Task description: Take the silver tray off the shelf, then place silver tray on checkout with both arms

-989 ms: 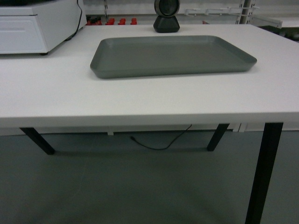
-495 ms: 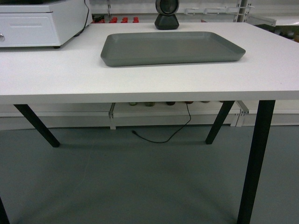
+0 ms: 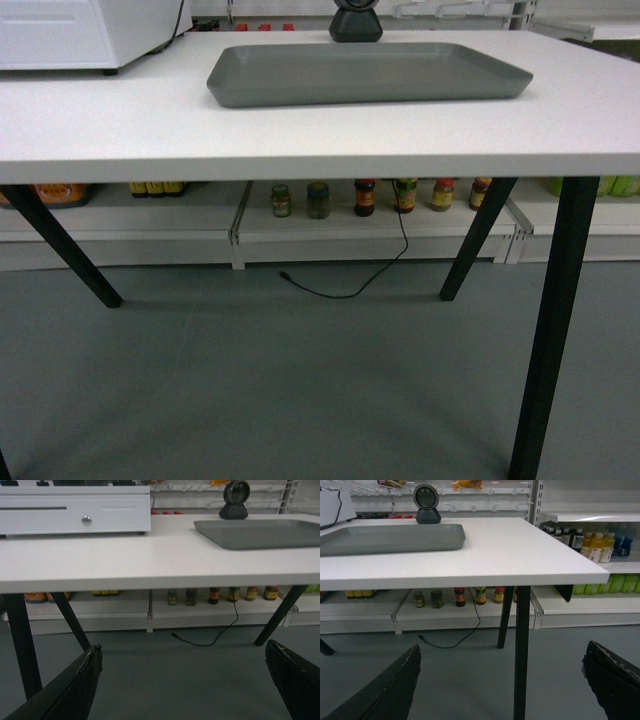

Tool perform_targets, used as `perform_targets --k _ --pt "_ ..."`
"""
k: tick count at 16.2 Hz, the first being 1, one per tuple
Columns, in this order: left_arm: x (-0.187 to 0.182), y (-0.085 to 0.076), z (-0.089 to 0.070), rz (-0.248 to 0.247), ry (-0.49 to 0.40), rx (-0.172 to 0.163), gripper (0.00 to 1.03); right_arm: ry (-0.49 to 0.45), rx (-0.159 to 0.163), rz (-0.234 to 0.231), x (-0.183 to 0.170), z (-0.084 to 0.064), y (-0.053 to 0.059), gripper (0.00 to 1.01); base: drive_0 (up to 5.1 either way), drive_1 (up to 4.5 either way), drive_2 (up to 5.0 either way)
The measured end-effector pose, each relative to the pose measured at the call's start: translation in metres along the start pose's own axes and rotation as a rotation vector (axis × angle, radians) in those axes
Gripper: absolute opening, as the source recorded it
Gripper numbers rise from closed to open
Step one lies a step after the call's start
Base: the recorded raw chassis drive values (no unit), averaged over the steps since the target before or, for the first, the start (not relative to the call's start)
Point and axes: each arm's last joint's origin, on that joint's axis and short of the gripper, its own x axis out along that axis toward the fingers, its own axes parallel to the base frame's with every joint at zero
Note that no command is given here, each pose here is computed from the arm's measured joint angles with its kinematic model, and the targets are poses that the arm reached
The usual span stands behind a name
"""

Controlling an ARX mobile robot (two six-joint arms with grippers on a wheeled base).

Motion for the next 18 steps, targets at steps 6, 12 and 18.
perform_targets --k 6,12,18 --pt "0.0000 0.0000 -0.0002 0.000 0.002 0.002 0.98 0.002 0.000 0.000 0.0000 -0.0002 0.0000 0.98 0.0 0.00 0.0" --pt "0.0000 0.0000 -0.0005 0.000 0.005 0.002 0.98 0.005 -0.001 0.000 0.0000 -0.0005 0.0000 0.98 0.0 0.00 0.0" --pt "0.0000 0.0000 -0.0003 0.000 0.003 0.003 0.98 0.004 -0.001 0.000 0.0000 -0.0004 0.0000 0.98 0.0 0.00 0.0"
